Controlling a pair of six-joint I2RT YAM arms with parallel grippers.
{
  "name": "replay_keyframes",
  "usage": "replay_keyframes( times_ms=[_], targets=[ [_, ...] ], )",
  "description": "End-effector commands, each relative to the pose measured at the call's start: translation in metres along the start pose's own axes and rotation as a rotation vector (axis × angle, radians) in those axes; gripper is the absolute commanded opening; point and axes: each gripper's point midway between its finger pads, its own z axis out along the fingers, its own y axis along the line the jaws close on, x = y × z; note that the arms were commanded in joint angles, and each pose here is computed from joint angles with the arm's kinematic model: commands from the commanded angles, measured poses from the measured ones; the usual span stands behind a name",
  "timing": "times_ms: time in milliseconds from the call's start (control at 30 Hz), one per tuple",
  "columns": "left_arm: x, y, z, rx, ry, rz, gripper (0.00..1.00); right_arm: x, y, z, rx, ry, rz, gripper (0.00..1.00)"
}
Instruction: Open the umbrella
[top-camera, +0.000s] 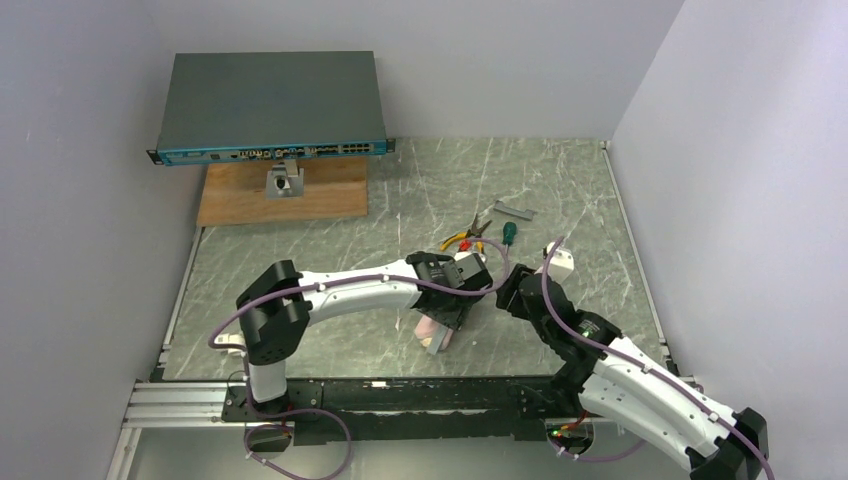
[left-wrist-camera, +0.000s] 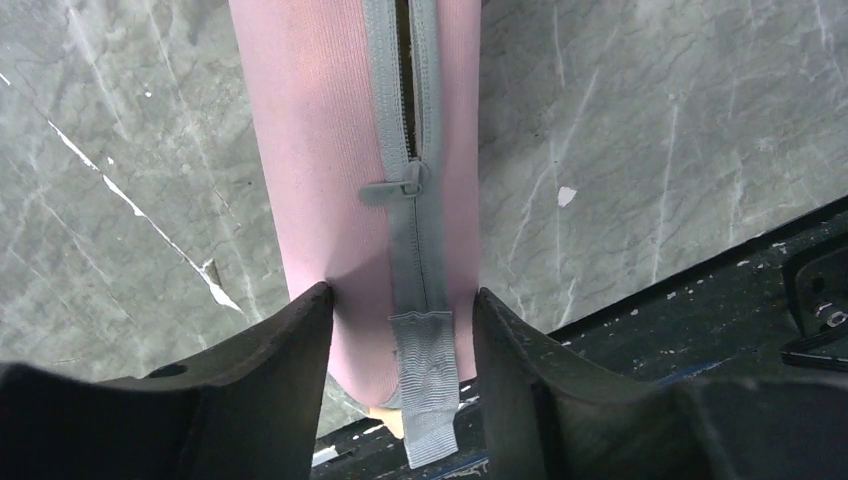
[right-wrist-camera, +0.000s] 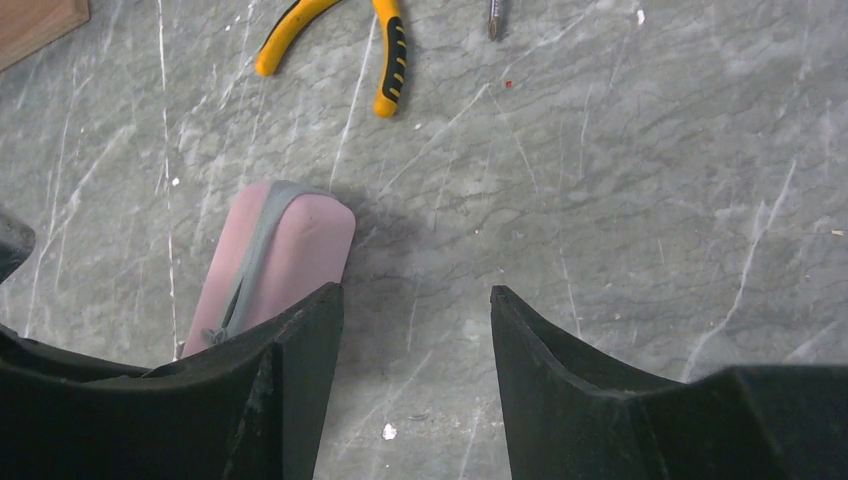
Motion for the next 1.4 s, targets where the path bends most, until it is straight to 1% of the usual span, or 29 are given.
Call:
replay_keyframes(
  times_ms=[0,100,167,267,367,433,467,500,533,567,600,633,667,700,733,800,900,1000,1100,1167,1267,1367],
  targets=[
    [-0.007,0.009,0.003,-0.043,-0.006,0.017,0.49,-0.017,0.006,-0.004,-0.024,-0.040,-0.019,0.59],
    [-0.006,0.024,0.009,-0.025,0.004,-0.035,0.37,-0.018,0.010,-0.002,-0.038,-0.037,-0.022,0.60],
    [-0.006,0.036,0.009,0.024,-0.003,-0.092,0.34,-0.019,0.013,-0.001,-0.046,-0.033,-0.024,0.62],
    [-0.010,0.050,0.004,0.130,-0.034,-0.163,0.33,-0.019,0.016,0.002,-0.057,-0.027,-0.028,0.62],
    [-0.011,0.055,-0.003,0.320,-0.039,-0.237,0.34,-0.019,0.019,0.006,-0.069,-0.023,-0.033,0.63],
    [-0.010,0.063,-0.006,0.413,-0.036,-0.296,0.35,-0.019,0.021,0.008,-0.070,-0.019,-0.035,0.64],
    [-0.008,0.072,-0.006,0.419,-0.031,-0.319,0.37,-0.019,0.021,0.009,-0.069,-0.015,-0.038,0.65],
    [-0.006,0.081,-0.007,0.411,-0.034,-0.329,0.44,-0.020,0.022,0.009,-0.070,-0.015,-0.037,0.66],
    [-0.005,0.088,-0.009,0.398,-0.038,-0.329,0.54,-0.020,0.022,0.010,-0.069,-0.013,-0.038,0.68],
    [-0.004,0.097,-0.012,0.375,-0.040,-0.328,0.67,-0.021,0.023,0.010,-0.070,-0.013,-0.038,0.69],
    [-0.003,0.106,-0.015,0.340,-0.040,-0.325,0.78,-0.021,0.024,0.010,-0.072,-0.013,-0.038,0.70],
    [-0.005,0.116,-0.019,0.303,-0.044,-0.323,0.86,-0.021,0.024,0.011,-0.073,-0.013,-0.037,0.71],
    [-0.003,0.125,-0.022,0.262,-0.034,-0.324,0.91,-0.022,0.025,0.011,-0.078,-0.013,-0.035,0.72],
    [-0.004,0.136,-0.028,0.208,-0.031,-0.327,0.95,-0.022,0.026,0.012,-0.083,-0.013,-0.036,0.73],
    [-0.006,0.143,-0.033,0.177,-0.035,-0.326,0.96,-0.021,0.027,0.012,-0.089,-0.011,-0.035,0.74],
    [-0.013,0.156,-0.048,0.102,-0.055,-0.329,0.96,-0.020,0.029,0.013,-0.101,-0.004,-0.036,0.75],
    [-0.029,0.164,-0.077,0.012,-0.113,-0.324,0.94,-0.018,0.031,0.014,-0.106,0.010,-0.039,0.76],
    [-0.046,0.147,-0.108,-0.061,-0.186,-0.228,0.93,-0.017,0.031,0.015,-0.109,0.012,-0.037,0.77],
    [-0.057,0.109,-0.118,-0.052,-0.206,-0.133,0.92,-0.019,0.028,0.014,-0.102,0.003,-0.034,0.78],
    [-0.058,0.082,-0.112,-0.046,-0.189,-0.084,0.92,-0.021,0.024,0.013,-0.088,-0.009,-0.030,0.79],
    [-0.054,0.056,-0.093,-0.096,-0.155,-0.045,0.92,-0.027,0.018,0.011,-0.057,-0.027,-0.022,0.82],
    [-0.051,0.035,-0.073,-0.107,-0.125,-0.023,0.94,-0.030,0.015,0.008,-0.051,-0.035,-0.023,0.83]
  ],
)
